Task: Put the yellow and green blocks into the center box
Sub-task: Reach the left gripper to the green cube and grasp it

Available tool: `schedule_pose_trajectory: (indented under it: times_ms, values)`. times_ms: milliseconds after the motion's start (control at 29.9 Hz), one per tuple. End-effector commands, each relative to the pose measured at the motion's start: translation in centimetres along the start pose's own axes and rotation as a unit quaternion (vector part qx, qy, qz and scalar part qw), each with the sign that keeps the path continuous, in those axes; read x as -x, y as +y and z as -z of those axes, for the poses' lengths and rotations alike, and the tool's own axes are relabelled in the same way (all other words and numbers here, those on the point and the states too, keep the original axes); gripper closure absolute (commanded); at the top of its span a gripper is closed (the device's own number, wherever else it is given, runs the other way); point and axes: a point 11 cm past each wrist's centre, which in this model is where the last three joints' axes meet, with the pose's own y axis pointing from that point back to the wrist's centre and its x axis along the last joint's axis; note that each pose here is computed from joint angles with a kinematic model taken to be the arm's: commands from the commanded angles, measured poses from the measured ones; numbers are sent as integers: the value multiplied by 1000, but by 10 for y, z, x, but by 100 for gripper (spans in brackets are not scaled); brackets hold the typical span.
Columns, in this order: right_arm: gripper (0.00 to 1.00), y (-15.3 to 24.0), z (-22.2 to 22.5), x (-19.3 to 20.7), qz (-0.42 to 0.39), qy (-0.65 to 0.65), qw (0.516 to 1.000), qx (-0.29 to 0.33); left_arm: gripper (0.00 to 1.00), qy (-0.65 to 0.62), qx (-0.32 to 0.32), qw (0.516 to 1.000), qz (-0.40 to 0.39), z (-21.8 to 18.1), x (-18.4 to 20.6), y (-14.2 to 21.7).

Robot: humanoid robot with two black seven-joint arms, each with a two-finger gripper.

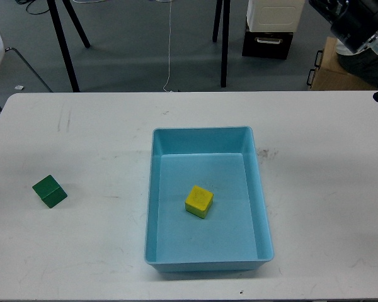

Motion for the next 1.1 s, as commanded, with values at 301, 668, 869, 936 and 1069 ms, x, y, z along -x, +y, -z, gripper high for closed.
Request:
schedule_pose_trajectory:
  times_ms: [301, 668, 869, 936, 1069]
  values:
    - [3, 93, -82, 19, -20, -51, 988, 142, 1, -307, -61, 922, 228, -9, 76, -13]
    - [3, 103, -93, 26, -22, -57, 985, 158, 0, -391, -53, 819, 417, 6, 144, -11]
    - [3, 105, -95, 27, -22, -58, 985, 161, 0, -380, -81, 809, 442, 30, 153, -13]
    - [3, 105, -95, 27, -22, -59, 985, 161, 0, -378, -86, 809, 442, 34, 154, -16]
    - [3, 107, -96, 28, -22, -60, 984, 164, 1, -376, -77, 810, 444, 32, 163, -27]
